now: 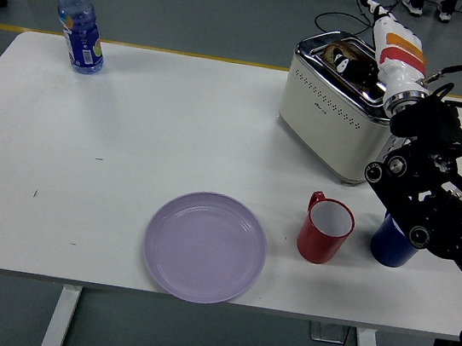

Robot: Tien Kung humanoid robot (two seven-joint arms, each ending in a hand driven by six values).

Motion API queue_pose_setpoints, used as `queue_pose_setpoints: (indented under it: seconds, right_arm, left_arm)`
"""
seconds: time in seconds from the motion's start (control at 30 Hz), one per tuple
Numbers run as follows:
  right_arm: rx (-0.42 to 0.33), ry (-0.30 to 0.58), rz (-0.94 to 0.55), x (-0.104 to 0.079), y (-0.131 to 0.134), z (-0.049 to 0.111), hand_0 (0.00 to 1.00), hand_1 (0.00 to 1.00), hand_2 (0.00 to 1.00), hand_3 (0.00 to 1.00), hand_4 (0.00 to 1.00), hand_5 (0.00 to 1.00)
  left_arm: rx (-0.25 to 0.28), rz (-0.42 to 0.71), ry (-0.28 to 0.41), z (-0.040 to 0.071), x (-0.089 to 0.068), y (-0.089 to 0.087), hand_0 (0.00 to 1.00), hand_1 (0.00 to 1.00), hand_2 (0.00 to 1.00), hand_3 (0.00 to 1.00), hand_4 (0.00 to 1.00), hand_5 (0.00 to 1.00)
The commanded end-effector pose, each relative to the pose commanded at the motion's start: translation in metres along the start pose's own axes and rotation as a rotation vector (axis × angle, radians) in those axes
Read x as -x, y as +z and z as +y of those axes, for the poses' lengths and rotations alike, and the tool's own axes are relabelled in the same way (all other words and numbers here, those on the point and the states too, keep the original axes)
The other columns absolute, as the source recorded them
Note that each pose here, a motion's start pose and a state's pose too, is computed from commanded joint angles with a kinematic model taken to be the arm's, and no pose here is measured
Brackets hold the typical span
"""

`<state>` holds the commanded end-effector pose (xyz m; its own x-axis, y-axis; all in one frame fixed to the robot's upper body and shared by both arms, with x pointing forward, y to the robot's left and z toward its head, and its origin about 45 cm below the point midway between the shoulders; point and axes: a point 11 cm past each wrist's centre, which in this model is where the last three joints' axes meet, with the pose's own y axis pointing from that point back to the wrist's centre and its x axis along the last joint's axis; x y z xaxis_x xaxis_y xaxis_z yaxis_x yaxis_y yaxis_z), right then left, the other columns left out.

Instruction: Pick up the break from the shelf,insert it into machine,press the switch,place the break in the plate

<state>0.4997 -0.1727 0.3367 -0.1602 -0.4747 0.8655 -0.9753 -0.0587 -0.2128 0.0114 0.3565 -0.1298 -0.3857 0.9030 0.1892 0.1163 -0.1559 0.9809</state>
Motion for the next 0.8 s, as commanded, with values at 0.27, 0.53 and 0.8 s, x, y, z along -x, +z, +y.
queue_pose_setpoints:
  seconds: [0.27,0.53,0.8]
  right_arm:
    - [0.037,-0.065,0.071,0.016,-0.010,-0.015,0.840,0.770,0.849,0.886,0.726,0.255]
    - [0.087,-0.085,0.165,0.016,0.001,-0.027,0.805,0.749,0.793,0.860,0.720,0.259]
    - [0.140,-0.108,0.244,0.010,0.017,-0.036,0.765,0.716,0.758,0.834,0.715,0.256]
  left_arm:
    - [0.004,-0.005,0.003,0.000,0.001,0.002,0.425,0.509,0.625,0.761,0.581,0.998]
    - [0.009,-0.007,0.008,0.001,0.000,0.004,0.423,0.508,0.621,0.753,0.583,0.998]
    - [0.013,-0.012,0.015,0.001,-0.002,0.006,0.421,0.505,0.618,0.753,0.582,0.998]
